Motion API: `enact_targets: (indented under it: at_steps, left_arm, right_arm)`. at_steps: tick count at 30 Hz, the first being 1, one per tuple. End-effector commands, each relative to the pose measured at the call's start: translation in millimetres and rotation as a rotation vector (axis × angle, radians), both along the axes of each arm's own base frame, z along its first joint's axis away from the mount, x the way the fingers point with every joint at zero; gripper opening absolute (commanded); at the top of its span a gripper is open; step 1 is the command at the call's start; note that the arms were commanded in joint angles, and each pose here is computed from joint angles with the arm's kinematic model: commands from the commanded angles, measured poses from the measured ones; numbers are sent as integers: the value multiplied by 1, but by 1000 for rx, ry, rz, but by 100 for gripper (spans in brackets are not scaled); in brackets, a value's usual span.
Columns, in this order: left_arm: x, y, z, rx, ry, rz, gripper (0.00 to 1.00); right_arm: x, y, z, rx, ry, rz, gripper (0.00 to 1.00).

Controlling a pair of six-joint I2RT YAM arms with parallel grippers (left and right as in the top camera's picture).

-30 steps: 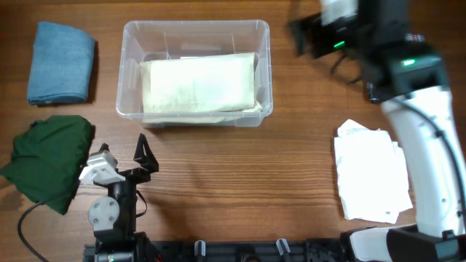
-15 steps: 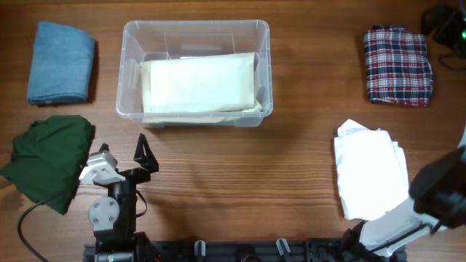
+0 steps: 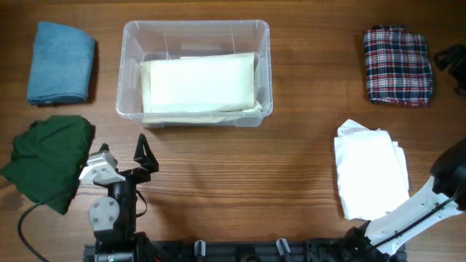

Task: Pack container
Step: 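Move the right gripper to the plaid cloth at the right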

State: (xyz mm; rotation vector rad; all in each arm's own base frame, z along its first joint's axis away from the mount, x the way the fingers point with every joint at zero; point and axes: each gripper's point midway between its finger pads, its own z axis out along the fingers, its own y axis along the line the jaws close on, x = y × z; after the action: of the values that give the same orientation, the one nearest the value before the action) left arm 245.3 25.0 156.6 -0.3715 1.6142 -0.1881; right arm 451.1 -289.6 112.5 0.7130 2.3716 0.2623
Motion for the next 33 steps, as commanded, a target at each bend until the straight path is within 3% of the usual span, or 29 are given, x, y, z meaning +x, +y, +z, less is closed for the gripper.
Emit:
enact_targets:
  at_steps: [1,17,33]
  left_arm:
    - [0,1,-1,17,-2,4,100]
    - [0,1,-1,17,-2,4,100]
    - [0,1,-1,17,-1,4,100]
  right_arm:
    - [-5,-4,-27,16,36,34,100]
    - [-13,5,-94,124,138,37,100]
    - [2,26,-118,250,111,29,100]
